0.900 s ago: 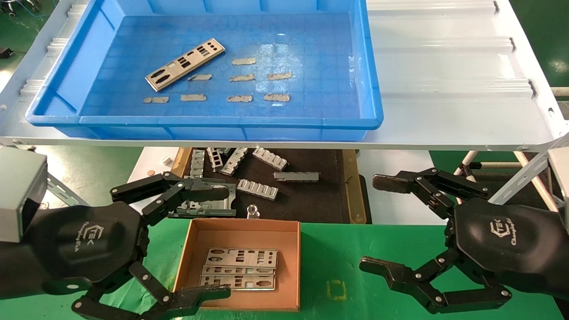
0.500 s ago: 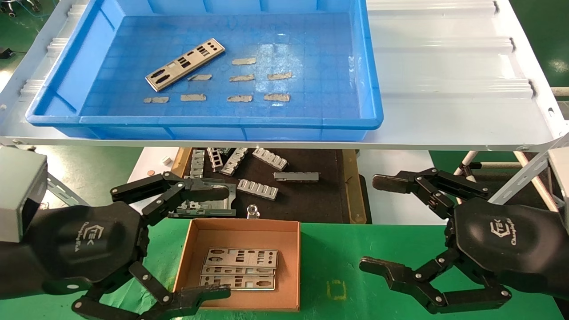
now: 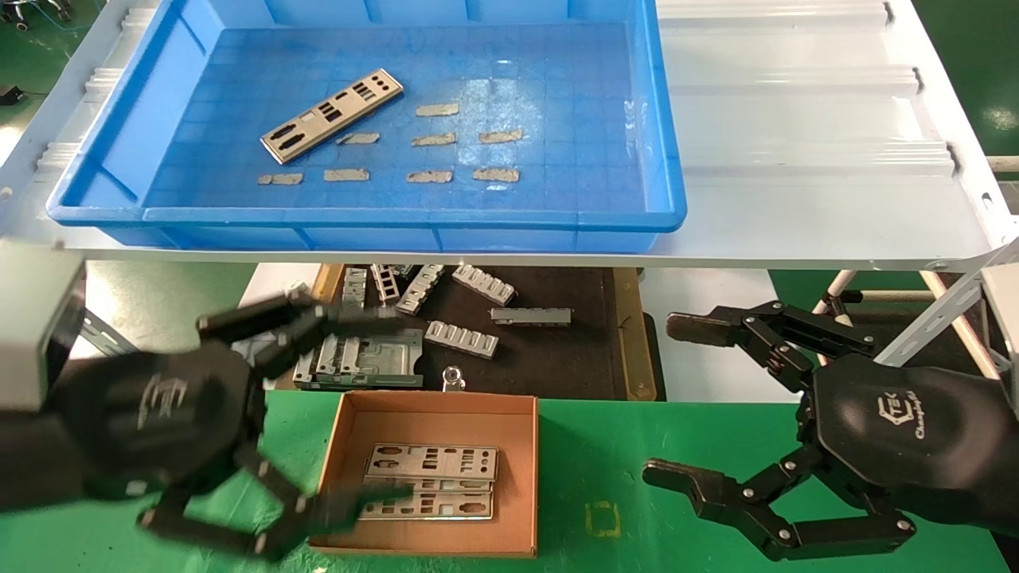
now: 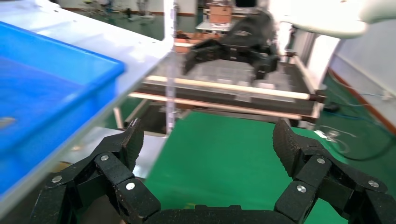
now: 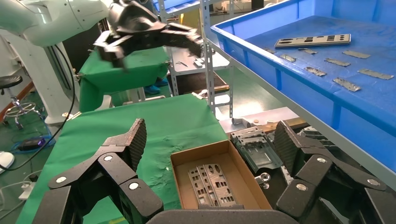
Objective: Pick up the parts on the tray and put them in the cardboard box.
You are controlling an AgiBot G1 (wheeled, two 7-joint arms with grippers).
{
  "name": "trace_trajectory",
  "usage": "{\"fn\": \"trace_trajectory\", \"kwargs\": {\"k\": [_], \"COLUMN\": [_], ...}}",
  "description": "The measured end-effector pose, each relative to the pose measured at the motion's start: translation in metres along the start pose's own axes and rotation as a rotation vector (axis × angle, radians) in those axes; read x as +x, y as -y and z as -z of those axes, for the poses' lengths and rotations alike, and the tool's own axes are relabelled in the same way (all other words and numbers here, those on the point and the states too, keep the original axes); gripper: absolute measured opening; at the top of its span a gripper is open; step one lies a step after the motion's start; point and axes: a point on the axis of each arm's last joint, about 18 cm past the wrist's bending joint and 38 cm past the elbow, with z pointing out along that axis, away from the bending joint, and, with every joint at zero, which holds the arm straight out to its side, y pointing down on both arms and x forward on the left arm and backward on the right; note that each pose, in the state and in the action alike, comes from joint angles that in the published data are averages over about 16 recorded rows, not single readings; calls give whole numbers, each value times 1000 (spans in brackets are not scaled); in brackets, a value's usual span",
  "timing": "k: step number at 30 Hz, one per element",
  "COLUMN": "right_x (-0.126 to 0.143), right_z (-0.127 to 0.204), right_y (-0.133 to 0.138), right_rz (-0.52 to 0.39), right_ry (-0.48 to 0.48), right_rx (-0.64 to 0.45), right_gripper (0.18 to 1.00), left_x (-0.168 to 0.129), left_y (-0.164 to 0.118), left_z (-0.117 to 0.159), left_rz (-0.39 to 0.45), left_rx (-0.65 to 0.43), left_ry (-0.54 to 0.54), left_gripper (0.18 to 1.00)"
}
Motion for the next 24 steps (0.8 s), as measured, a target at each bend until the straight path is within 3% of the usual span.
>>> {"fn": "trace_trajectory", "kwargs": {"k": [6, 14, 24], "right_x": [0, 0, 0], "right_z": [0, 0, 0], "right_y": [0, 0, 0], "right_rz": [0, 0, 0], "right_ry": [0, 0, 0], "right_rx": [0, 0, 0], "right_gripper": [961, 872, 668], "left_x": [-40, -119, -195], "left_y": [8, 25, 36], "left_z": [-6, -15, -21], "left_rz": [-24, -44, -45], "left_rx": [12, -3, -120], "left_ry": [120, 328, 501], "left_gripper": [1001, 1001, 1001]}}
